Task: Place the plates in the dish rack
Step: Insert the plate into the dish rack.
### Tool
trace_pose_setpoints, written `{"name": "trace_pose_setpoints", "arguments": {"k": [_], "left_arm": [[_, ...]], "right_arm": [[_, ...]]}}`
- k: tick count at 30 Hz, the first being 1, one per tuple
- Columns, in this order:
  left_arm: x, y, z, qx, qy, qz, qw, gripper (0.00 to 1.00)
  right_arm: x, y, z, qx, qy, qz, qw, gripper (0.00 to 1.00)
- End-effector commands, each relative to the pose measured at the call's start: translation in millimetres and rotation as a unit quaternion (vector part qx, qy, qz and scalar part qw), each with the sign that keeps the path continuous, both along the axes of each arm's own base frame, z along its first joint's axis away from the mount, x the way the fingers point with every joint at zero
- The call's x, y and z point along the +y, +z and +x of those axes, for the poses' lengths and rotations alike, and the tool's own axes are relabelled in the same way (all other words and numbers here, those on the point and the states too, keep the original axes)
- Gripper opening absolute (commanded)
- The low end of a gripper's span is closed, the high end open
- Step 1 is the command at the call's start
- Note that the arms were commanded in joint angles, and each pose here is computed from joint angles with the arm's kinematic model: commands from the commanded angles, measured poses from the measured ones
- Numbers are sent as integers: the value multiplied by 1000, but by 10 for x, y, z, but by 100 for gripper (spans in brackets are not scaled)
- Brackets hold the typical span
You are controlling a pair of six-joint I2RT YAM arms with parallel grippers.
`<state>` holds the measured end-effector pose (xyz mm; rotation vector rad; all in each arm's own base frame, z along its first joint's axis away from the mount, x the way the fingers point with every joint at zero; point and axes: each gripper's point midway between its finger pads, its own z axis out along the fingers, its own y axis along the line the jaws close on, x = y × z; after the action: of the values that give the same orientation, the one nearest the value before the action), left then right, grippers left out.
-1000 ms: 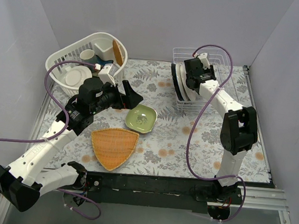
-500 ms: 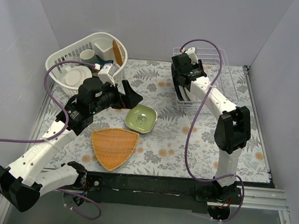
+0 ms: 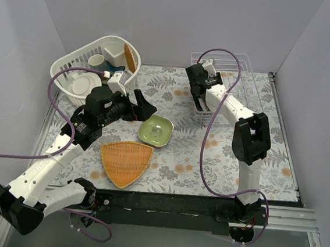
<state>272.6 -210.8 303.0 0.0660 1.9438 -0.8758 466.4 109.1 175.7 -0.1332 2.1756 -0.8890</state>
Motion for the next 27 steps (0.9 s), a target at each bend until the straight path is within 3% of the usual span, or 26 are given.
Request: {"name": "trace_pose_setpoints", "arguments": {"k": [1, 16, 27], "left_arm": [[32, 85, -10, -11, -2, 3, 1000, 98], [26, 71, -28, -8, -3, -1, 1000, 98], [30, 74, -36, -8, -2, -5, 1000, 98]], "right_arm": [[-1, 27, 12, -19, -17, 1, 1000, 1], [-36, -285, -83, 31, -21, -18, 999, 1], [8, -214, -126, 34, 4, 7, 999, 40]]}}
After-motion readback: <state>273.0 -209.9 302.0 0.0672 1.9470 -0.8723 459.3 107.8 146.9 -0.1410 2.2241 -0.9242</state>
